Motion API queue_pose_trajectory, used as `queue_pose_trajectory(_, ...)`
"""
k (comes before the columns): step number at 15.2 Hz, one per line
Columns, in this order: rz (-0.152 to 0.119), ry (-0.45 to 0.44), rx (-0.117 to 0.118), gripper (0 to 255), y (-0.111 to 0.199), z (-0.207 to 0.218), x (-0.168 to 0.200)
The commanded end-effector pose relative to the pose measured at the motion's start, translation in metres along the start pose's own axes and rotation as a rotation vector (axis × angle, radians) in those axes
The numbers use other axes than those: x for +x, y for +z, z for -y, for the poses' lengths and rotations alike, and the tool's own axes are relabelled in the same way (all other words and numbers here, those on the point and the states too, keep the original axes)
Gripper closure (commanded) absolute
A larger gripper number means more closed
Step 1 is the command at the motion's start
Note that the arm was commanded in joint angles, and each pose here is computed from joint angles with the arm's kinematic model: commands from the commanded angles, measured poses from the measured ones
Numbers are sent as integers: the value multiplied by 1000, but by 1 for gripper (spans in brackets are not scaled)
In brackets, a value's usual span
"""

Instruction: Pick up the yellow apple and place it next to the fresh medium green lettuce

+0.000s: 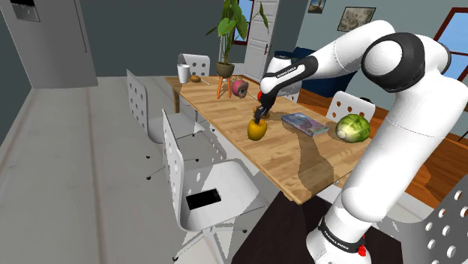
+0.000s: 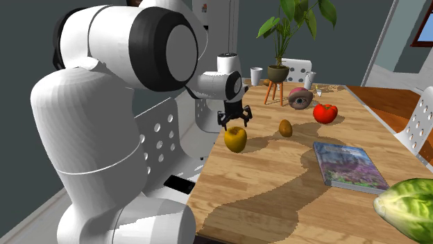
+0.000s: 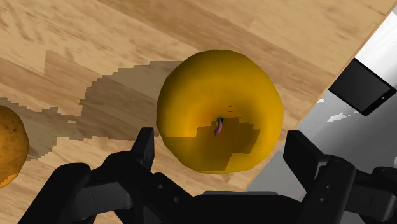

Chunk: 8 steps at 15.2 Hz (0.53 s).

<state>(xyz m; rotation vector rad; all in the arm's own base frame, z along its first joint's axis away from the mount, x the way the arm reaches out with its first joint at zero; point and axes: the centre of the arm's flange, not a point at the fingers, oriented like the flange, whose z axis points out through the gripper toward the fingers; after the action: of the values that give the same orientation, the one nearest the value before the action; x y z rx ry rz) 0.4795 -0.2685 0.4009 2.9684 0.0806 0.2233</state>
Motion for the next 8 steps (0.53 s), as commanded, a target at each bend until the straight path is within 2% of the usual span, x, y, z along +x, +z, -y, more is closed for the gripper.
queue_pose_trajectory(1,0,0,0,0,4,0,0)
queue_pose_trajectory(7,0,0,0,0,4,0,0)
queue_pose_trajectory(8,0,0,0,255,4,0,0)
